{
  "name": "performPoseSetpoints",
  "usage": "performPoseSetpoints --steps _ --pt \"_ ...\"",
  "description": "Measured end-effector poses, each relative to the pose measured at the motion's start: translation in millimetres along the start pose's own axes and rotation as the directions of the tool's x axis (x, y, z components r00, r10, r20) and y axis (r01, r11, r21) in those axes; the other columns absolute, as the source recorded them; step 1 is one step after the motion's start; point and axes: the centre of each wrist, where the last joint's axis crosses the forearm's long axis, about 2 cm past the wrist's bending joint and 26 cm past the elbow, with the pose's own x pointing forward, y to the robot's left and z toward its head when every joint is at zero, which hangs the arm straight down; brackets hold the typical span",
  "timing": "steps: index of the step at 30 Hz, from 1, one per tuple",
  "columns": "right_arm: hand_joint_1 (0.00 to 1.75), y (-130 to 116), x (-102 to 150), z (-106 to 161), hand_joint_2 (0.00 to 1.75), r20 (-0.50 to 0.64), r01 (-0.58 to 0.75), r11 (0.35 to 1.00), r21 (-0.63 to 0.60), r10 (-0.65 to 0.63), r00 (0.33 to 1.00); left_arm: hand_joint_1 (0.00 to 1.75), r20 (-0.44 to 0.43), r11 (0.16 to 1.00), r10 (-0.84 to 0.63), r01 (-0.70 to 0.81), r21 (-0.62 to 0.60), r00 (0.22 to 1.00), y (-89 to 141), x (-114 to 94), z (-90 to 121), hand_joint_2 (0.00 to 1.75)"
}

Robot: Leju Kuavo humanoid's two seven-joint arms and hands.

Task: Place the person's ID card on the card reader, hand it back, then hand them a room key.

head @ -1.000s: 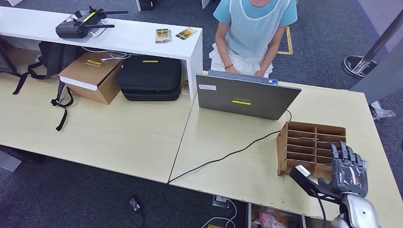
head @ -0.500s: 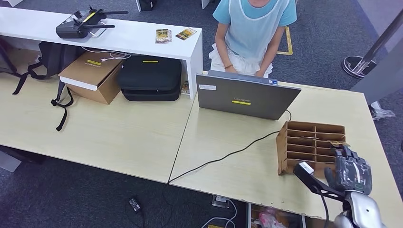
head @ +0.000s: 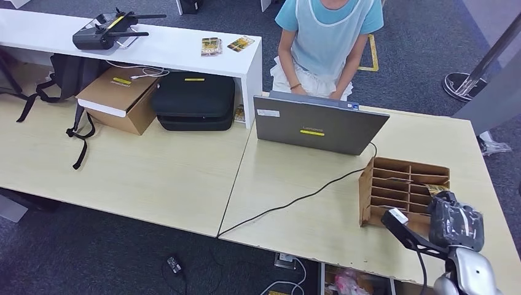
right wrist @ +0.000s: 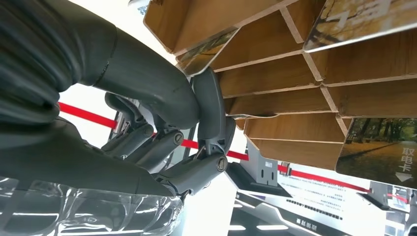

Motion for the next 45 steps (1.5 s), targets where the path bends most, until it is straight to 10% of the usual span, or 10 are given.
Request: performPoseSetpoints --steps 45 --pt "1.75 -9.0 -3.7 8.8 1.75 -0.019 0.032 0.979 -0.202 -0.036 0.999 0.00 -0.022 0.998 0.056 -0.056 -0.018 0.998 -5.2 -5.9 -0.5 0.00"
